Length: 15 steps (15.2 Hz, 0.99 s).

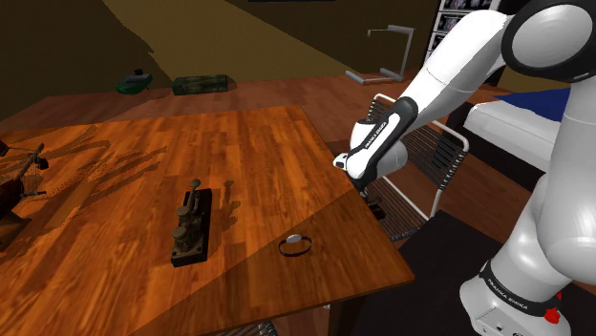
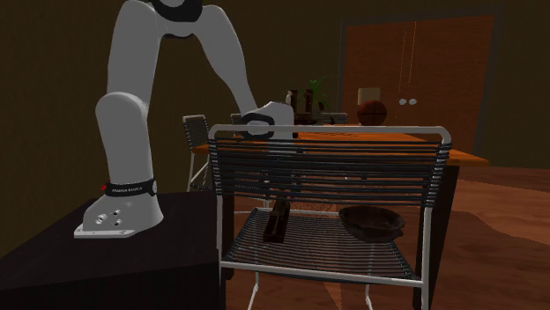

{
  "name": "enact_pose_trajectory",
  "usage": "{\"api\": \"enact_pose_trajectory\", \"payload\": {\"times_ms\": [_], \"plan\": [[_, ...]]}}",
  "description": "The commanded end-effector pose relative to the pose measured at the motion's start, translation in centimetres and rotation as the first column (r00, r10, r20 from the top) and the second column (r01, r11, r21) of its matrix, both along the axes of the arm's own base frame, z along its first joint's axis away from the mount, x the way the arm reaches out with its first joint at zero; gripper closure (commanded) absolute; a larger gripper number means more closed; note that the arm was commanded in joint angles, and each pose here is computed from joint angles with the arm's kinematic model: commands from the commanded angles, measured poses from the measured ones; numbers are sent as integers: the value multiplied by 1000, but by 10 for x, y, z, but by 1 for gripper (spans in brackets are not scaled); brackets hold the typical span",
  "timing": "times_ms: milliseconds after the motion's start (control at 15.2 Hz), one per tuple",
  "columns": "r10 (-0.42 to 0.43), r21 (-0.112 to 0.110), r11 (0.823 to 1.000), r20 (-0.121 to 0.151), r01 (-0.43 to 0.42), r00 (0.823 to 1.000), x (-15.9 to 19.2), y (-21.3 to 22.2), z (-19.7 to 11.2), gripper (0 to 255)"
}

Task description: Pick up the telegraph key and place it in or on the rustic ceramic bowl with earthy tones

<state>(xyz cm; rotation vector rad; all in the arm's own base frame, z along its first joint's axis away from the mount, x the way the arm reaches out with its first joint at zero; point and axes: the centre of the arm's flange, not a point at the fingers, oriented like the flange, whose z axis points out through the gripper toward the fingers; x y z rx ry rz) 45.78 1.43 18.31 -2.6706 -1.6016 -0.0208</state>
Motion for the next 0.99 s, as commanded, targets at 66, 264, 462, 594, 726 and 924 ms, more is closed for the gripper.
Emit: {"api": "enact_pose_trajectory", "payload": {"times_ms": [66, 264, 462, 594, 726, 924], "plan": [[-4, -5, 1000, -15, 4, 1000, -1, 1, -16, 0], [-4, -5, 1000, -15, 4, 1000, -1, 1, -16, 0], [-4, -5, 1000, -15, 4, 1000, -1, 1, -16, 0], [-5, -5, 1000, -16, 5, 1000, -6, 1, -22, 255], [-3, -4, 1000, -16, 3, 1000, -5, -1, -20, 255], [-4, -4, 1000, -15, 4, 1000, -10, -5, -14, 255]]}}
